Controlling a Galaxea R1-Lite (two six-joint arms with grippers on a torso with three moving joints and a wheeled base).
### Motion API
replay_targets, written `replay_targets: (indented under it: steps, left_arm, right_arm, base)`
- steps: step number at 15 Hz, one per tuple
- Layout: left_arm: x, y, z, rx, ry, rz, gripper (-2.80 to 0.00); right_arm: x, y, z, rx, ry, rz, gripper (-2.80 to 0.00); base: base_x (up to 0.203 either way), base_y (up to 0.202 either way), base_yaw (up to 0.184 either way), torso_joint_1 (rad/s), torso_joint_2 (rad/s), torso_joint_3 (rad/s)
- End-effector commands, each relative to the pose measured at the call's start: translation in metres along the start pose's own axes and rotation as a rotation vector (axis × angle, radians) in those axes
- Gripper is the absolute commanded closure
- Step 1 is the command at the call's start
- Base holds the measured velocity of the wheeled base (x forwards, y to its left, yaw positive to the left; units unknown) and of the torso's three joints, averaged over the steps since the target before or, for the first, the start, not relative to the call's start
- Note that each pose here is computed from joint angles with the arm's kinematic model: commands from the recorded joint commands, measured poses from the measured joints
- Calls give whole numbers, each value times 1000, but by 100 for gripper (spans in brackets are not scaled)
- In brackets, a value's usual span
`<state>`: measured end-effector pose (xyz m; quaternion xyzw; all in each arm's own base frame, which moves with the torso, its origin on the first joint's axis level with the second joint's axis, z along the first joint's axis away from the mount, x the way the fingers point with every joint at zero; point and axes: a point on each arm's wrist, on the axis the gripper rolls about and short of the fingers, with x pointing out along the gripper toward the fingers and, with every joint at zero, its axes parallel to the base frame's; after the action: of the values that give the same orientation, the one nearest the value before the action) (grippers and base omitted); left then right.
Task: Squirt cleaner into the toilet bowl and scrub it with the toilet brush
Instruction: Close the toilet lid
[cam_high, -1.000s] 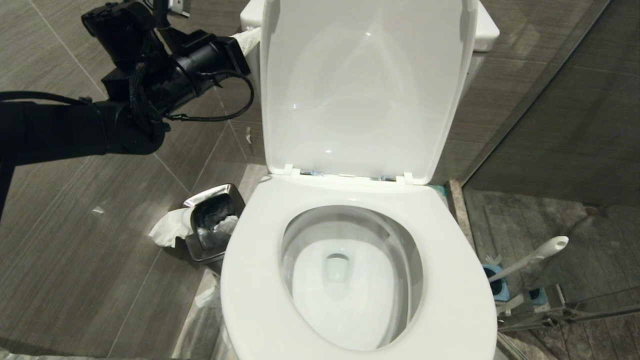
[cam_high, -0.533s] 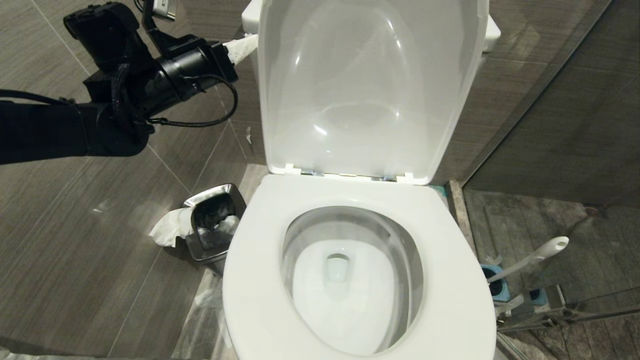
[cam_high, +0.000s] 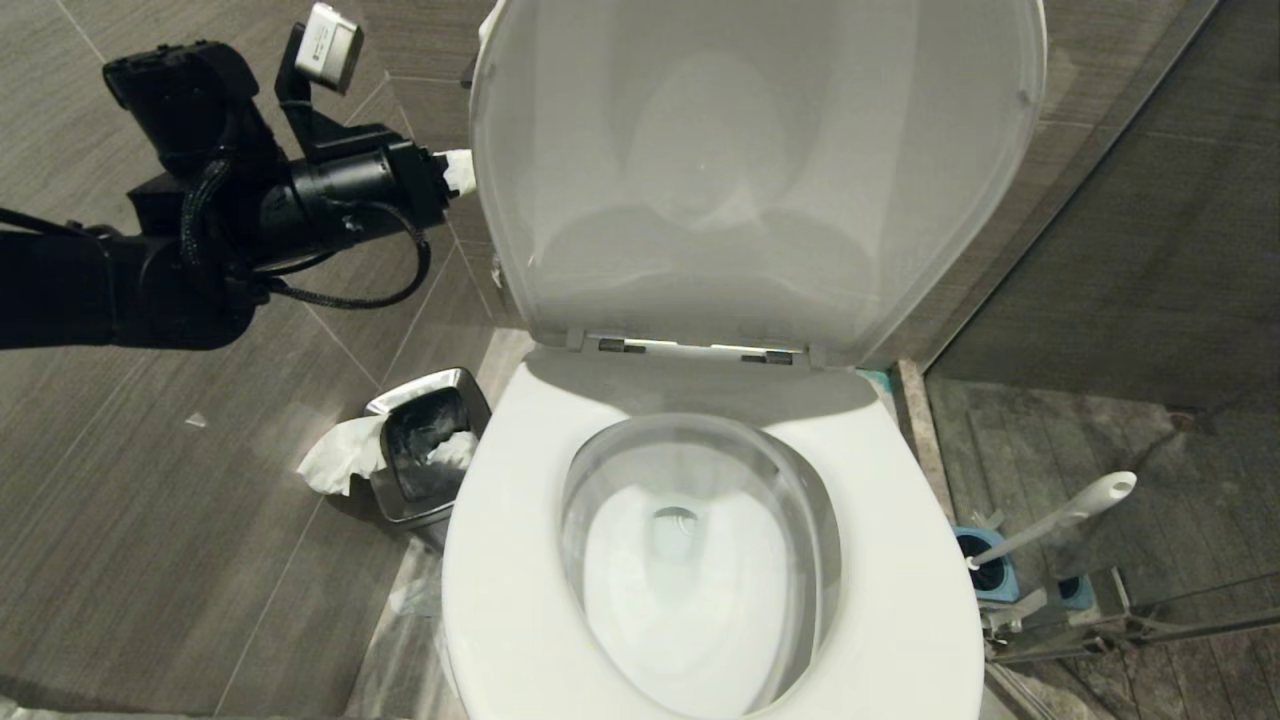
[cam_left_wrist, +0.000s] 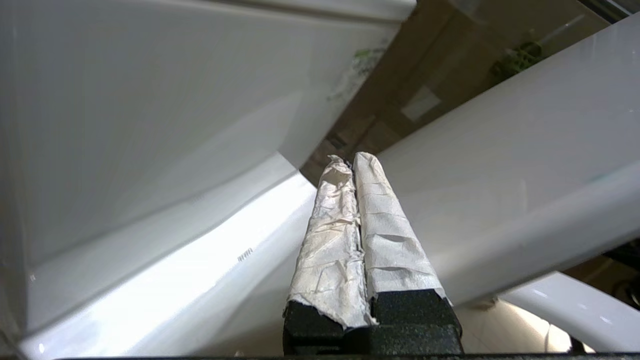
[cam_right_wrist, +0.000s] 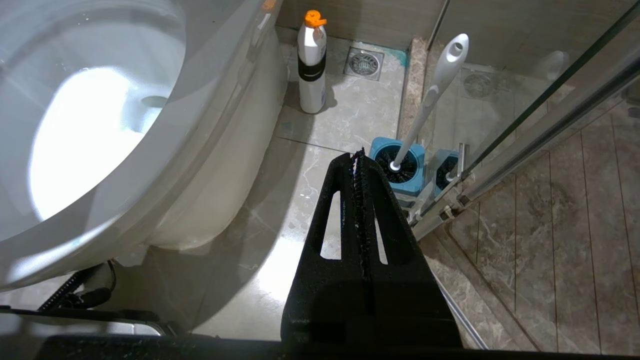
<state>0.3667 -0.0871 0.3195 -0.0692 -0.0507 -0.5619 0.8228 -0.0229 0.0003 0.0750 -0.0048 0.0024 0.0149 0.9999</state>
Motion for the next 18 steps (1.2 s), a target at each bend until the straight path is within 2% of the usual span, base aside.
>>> replay_targets:
  steps: [1, 3, 5, 7, 9, 10, 12, 14, 15, 16, 18]
  left_arm:
    - [-23, -7, -1, -23, 20, 33, 0]
    - [-43, -14, -2, -57, 40, 76, 0]
    - [-64, -24, 8, -81, 48, 123, 0]
    - [-79, -43, 14, -157, 84, 137, 0]
    - [-93, -58, 15, -239, 133, 104, 0]
    - [-97, -60, 17, -239, 131, 124, 0]
    - [-102, -59, 22, -206, 106, 213, 0]
    - [-104, -58, 38, -132, 62, 308, 0]
    - [-103, -64, 51, -102, 41, 324, 0]
    - [-103, -72, 66, -93, 32, 331, 0]
    - [-103, -97, 98, -139, 47, 337, 0]
  right_arm:
    - [0, 0, 0, -1, 0, 1, 0]
    - [0, 0, 0, -1, 1, 1, 0]
    - [0, 0, 0, -1, 0, 1, 0]
    - [0, 0, 0, -1, 1, 1, 0]
    - [0, 0, 0, -1, 0, 1, 0]
    - [0, 0, 0, -1, 0, 1, 0]
    - [0, 0, 0, -1, 0, 1, 0]
    - [0, 0, 0, 0, 0, 1, 0]
    - [0, 0, 0, -1, 1, 1, 0]
    - [0, 0, 0, -1, 1, 1, 0]
    - [0, 0, 0, 0, 1, 1, 0]
  base:
    - [0, 0, 0, 0, 0, 0]
    - [0, 0, 0, 0, 0, 0]
    - [0, 0, 0, 0, 0, 0]
    - [0, 0, 0, 0, 0, 0]
    - [0, 0, 0, 0, 0, 0]
    - [0, 0, 0, 0, 0, 0]
    - [0, 0, 0, 0, 0, 0]
    - [0, 0, 0, 0, 0, 0]
    - [0, 0, 0, 0, 0, 0]
    - [0, 0, 0, 0, 0, 0]
    - [0, 0, 0, 0, 0, 0]
